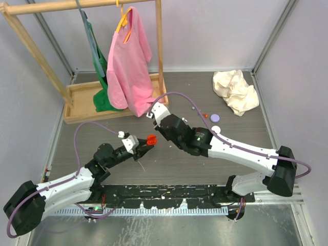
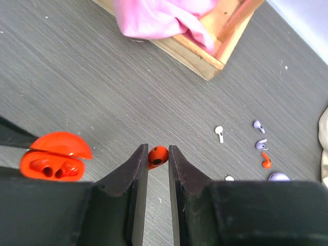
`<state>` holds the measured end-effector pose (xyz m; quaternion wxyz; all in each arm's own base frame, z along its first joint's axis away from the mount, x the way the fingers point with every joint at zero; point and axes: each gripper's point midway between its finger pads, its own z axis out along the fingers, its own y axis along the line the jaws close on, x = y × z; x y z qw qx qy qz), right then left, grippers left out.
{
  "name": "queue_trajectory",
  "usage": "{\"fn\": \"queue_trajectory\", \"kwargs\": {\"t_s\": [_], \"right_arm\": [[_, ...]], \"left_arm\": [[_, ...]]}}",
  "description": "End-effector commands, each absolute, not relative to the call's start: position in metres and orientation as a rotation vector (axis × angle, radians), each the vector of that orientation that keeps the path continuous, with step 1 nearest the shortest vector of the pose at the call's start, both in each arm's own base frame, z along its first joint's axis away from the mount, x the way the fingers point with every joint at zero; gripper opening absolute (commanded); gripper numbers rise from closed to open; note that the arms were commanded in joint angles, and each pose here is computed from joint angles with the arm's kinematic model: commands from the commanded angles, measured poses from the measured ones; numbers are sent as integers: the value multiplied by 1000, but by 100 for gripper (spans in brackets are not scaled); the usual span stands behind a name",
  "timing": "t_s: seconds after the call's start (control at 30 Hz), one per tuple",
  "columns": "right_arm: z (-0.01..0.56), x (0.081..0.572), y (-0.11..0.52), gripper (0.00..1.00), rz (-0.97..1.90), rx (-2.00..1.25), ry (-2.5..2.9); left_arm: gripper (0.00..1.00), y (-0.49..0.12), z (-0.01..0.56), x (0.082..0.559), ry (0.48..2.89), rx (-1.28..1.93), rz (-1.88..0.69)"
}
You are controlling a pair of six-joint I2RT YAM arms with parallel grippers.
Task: Insert the wireless bluetooth earbuds into the charging case
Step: Pick up the earbud from the center of the board.
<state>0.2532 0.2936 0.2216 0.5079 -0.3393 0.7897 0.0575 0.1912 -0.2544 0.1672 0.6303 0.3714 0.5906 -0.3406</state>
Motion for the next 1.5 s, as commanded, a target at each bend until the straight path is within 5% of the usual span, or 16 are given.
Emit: {"fn": "queue_trajectory", "kwargs": {"t_s": [0.0, 0.83, 1.47], "right_arm": [[258, 247, 303, 17, 130, -787, 1743], [289, 182, 342, 17, 464, -1018, 1232], [296, 172, 345, 17, 394, -1098, 951]], "left_arm": [[0, -254, 193, 192, 1264, 792, -791], [0, -254, 231, 175, 1154, 698, -939], [0, -257, 231, 173, 1152, 711, -960]]}}
